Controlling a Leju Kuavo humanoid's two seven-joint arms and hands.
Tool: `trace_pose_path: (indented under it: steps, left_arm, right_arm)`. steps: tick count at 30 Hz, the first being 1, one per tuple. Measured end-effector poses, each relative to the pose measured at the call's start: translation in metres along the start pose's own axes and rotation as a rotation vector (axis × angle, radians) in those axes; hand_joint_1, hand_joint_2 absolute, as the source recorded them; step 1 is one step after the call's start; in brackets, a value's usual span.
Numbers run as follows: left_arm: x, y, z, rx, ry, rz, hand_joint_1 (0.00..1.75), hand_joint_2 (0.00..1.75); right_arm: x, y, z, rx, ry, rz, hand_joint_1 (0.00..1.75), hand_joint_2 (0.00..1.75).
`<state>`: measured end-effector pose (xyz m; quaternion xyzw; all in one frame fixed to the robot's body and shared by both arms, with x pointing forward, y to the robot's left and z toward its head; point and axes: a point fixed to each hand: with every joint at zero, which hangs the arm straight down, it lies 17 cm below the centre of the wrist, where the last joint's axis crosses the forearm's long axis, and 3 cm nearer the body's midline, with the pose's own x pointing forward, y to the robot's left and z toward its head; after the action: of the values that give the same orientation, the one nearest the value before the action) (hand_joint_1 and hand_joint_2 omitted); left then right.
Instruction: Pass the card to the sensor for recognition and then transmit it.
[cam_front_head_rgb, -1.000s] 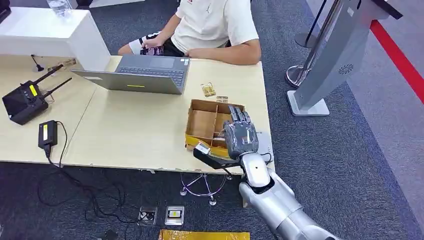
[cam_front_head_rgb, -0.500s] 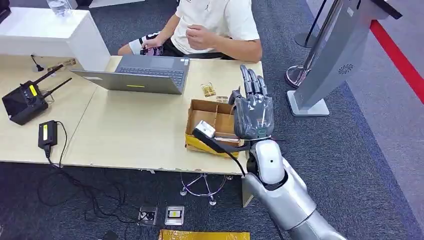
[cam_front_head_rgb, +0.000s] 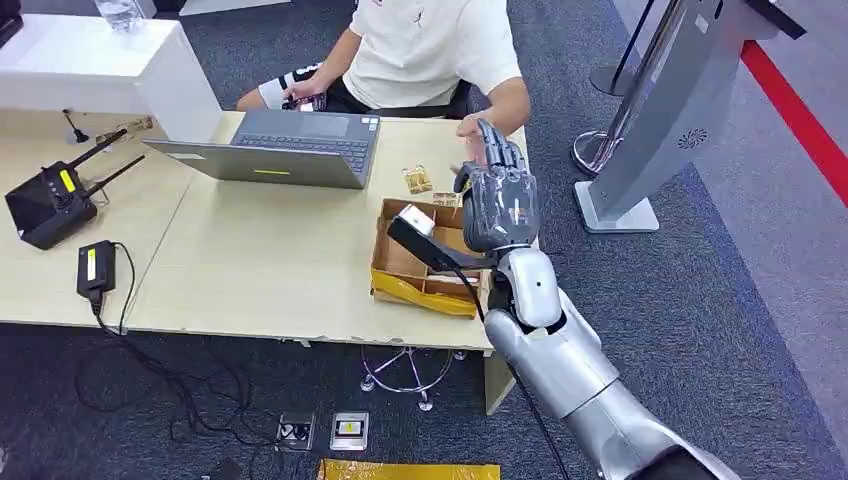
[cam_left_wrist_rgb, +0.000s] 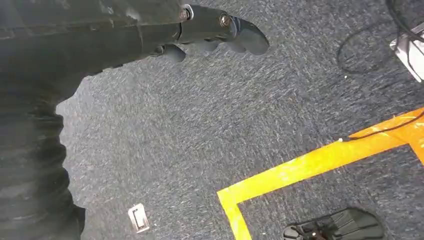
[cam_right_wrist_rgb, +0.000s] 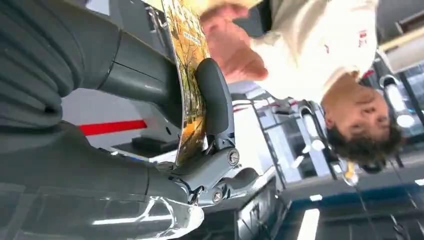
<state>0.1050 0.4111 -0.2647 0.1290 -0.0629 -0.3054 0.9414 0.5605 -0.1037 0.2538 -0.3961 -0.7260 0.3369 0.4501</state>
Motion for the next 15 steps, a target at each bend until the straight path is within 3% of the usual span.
trace_pose_path:
  steps: [15]
  left_arm:
    - [0.023, 0.007, 0.001, -0.003, -0.022, -0.068, 0.0, 1.75]
  right_arm:
    - [-0.036, 0.005, -0.029, 0.02, 0.124, 0.147, 1.75, 1.75]
